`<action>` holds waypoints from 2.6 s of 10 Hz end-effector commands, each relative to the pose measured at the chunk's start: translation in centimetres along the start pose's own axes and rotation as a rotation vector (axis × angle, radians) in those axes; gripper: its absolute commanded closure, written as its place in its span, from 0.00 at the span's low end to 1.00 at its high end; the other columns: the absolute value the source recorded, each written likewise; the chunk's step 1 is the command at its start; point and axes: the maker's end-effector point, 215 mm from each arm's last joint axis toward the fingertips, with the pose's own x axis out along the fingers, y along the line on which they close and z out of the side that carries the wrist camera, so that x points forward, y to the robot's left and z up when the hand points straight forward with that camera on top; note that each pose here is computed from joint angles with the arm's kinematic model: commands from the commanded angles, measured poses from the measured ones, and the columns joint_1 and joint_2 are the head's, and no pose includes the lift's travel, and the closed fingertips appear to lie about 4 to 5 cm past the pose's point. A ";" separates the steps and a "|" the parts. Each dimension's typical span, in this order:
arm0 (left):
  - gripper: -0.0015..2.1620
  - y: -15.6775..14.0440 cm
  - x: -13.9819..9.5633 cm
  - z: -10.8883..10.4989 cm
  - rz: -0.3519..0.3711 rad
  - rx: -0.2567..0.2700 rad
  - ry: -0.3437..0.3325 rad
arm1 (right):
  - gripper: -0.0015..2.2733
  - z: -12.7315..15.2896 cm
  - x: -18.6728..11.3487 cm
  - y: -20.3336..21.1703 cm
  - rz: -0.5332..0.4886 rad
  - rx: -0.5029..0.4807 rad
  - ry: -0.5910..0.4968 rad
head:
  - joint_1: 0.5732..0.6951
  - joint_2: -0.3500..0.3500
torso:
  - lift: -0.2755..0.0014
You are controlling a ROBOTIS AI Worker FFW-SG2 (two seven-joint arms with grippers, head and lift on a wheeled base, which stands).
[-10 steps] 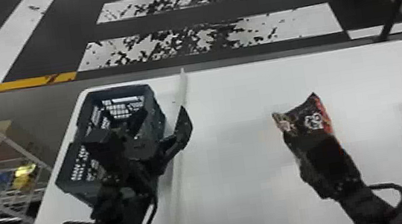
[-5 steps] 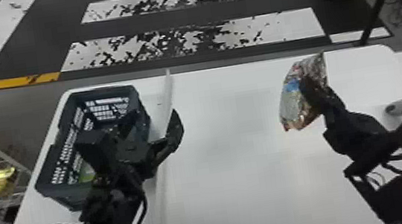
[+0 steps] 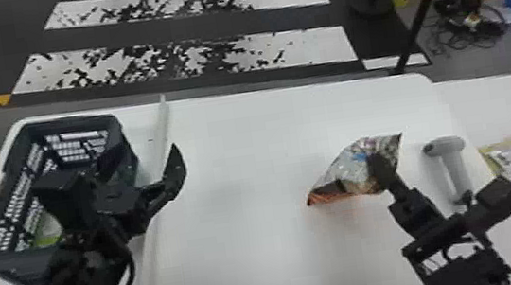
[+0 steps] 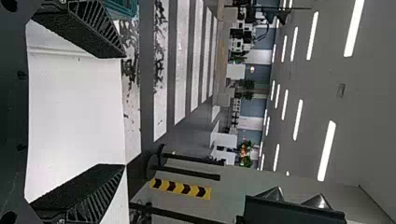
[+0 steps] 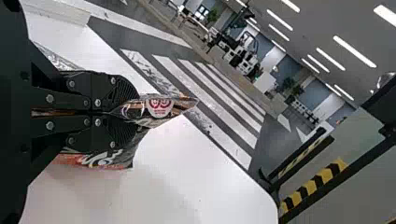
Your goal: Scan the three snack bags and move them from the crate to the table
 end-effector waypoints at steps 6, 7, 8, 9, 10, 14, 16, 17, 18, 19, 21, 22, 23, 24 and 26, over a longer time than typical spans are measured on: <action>0.01 -0.8 1.0 -0.3 -0.001 0.008 0.002 | 0.01 -3.7 -2.3 -6.2 -0.265 -0.334 0.167 | 1.00 0.34 | 0.77; 0.01 -1.1 0.9 -0.4 -0.001 0.007 0.003 | 0.01 -4.5 -2.3 -7.0 -0.289 -0.402 0.214 | 1.00 0.33 | 0.77; 0.01 -1.4 0.9 -0.3 -0.004 0.004 -0.001 | 0.01 -4.2 -2.5 -8.6 -0.363 -0.484 0.239 | 1.00 0.33 | 0.77; 0.01 -1.5 0.8 -0.5 0.000 0.003 0.002 | 0.02 -2.5 -2.5 -9.5 -0.453 -0.616 0.204 | 1.00 0.31 | 0.77; 0.01 -1.5 0.8 -0.6 0.000 0.003 0.005 | 0.02 0.4 -2.6 -8.3 -0.497 -0.739 0.118 | 1.00 0.27 | 0.77; 0.01 -1.7 0.3 -1.0 0.000 -0.001 0.011 | 0.04 6.4 -0.7 3.4 -0.220 -0.828 -0.081 | 1.00 0.26 | 0.77; 0.01 -1.4 -0.3 -1.3 0.017 -0.005 0.016 | 0.41 4.1 1.2 4.8 -0.073 -0.825 -0.012 | 1.00 0.32 | 0.77; 0.01 -1.2 -0.5 -1.4 0.029 -0.006 0.018 | 0.85 2.4 1.9 4.3 -0.053 -0.820 0.028 | 1.00 0.35 | 0.77; 0.01 -1.1 -0.5 -1.4 0.032 -0.006 0.018 | 0.95 0.3 2.3 3.8 -0.026 -0.815 0.072 | 1.00 0.38 | 0.77; 0.01 -1.3 -0.5 -1.3 0.030 -0.010 0.015 | 0.97 -1.3 2.2 3.1 -0.023 -0.817 0.097 | 1.00 0.40 | 0.77; 0.01 -1.8 -0.4 -0.3 0.023 -0.013 -0.015 | 0.97 -3.3 2.5 1.6 -0.032 -0.820 0.097 | 1.00 0.41 | 0.77; 0.01 -1.9 -0.4 -0.3 0.022 -0.014 -0.015 | 0.97 -3.6 2.7 0.6 -0.045 -0.816 0.094 | 1.00 0.42 | 0.77; 0.01 -2.0 -0.4 -0.4 0.019 -0.016 -0.013 | 0.97 -4.2 2.9 -0.3 -0.057 -0.813 0.104 | 1.00 0.41 | 0.77; 0.01 -2.1 -0.4 -0.5 0.016 -0.015 -0.012 | 0.97 -5.0 3.2 -0.8 -0.058 -0.813 0.117 | 1.00 0.41 | 0.77; 0.01 -2.5 -0.4 -0.4 0.011 -0.017 -0.016 | 0.97 -6.1 3.6 -2.8 -0.101 -0.814 0.135 | 1.00 0.40 | 0.77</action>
